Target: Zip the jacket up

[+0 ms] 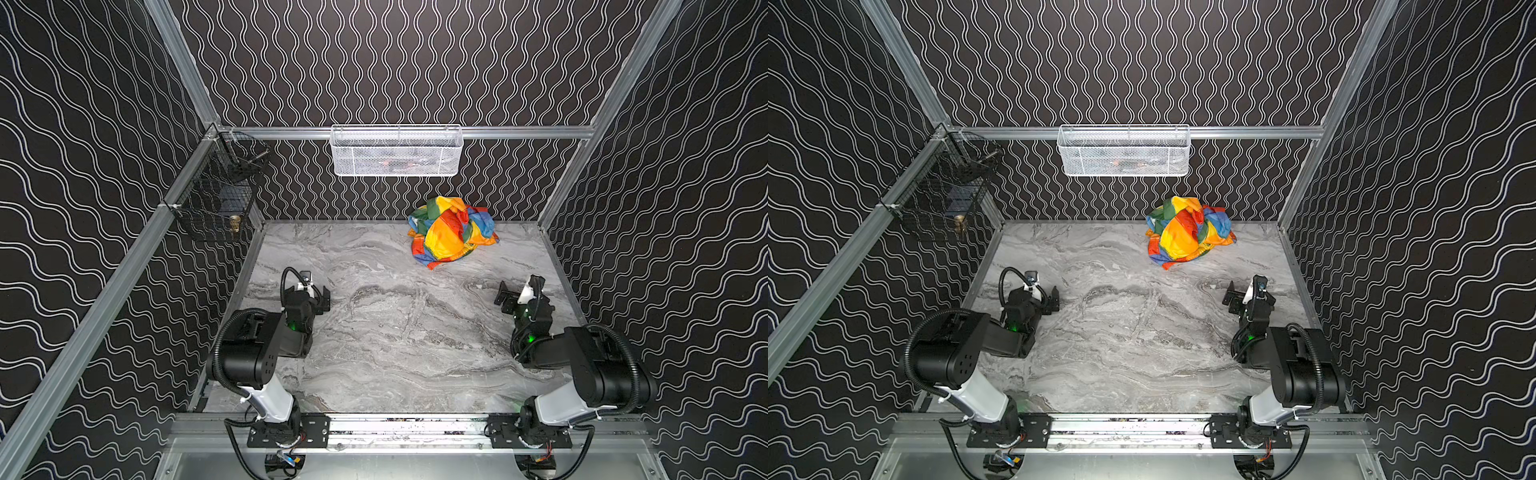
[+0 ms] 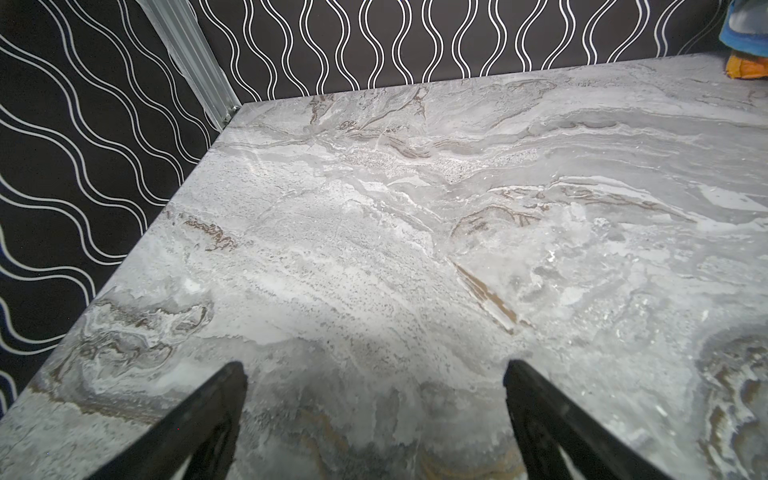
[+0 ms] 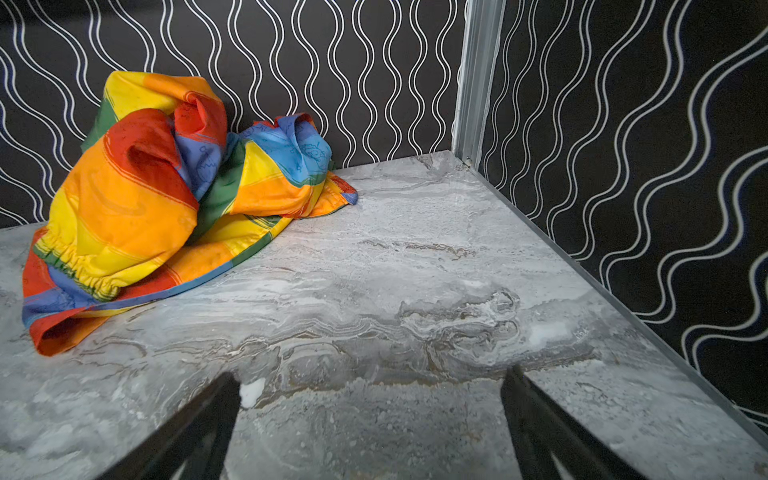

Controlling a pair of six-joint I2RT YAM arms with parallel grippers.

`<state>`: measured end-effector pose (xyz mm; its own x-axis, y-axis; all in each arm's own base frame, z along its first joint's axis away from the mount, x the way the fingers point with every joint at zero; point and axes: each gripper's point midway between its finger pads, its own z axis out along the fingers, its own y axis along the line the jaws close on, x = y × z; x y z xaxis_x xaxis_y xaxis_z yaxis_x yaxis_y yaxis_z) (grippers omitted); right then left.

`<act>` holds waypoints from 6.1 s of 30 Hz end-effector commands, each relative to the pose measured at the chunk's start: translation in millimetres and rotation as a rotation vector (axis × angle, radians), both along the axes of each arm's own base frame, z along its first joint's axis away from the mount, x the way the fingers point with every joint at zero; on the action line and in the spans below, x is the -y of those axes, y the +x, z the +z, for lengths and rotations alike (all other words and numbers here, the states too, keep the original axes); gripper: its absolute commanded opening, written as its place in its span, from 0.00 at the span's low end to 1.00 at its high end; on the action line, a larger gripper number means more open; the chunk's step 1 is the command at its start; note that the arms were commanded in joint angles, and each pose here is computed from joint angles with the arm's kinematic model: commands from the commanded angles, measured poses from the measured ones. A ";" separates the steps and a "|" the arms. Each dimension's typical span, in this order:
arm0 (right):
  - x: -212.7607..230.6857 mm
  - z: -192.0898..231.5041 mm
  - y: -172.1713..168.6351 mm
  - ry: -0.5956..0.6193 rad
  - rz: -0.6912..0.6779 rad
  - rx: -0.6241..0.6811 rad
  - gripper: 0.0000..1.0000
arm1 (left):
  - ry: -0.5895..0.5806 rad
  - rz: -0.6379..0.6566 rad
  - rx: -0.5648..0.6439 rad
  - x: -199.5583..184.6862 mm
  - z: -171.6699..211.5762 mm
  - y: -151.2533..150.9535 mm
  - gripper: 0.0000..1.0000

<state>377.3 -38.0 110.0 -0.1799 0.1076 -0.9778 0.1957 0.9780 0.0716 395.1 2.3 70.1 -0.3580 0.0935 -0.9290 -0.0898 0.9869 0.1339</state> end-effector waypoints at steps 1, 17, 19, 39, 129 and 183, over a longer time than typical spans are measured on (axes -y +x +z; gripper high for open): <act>-0.5 9.4 1.5 -0.010 0.005 0.036 0.99 | 0.012 -0.009 0.025 0.7 6.8 1.6 0.99; -0.6 8.9 1.5 -0.009 0.005 0.034 0.99 | 0.011 -0.009 0.022 0.7 6.0 1.8 0.99; -0.8 9.1 1.5 -0.010 0.006 0.035 0.99 | 0.011 -0.009 0.024 0.7 6.5 1.8 0.99; 10.5 17.4 0.3 0.008 -0.066 0.032 0.99 | 0.016 -0.012 0.006 1.9 13.4 6.2 0.99; -250.3 60.1 82.7 0.735 0.629 -0.647 0.00 | -0.881 -0.320 -0.525 138.6 97.9 -165.0 0.89; -450.6 199.4 -78.9 0.521 1.064 -0.518 0.82 | -0.916 0.135 -0.490 59.8 85.2 -196.5 0.84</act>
<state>285.4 443.0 302.7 -0.7987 -0.0165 -0.6015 -0.5331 0.4830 0.6946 187.0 -47.3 141.1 -0.6548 -0.6696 -0.3506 -0.4228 0.7090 -0.5644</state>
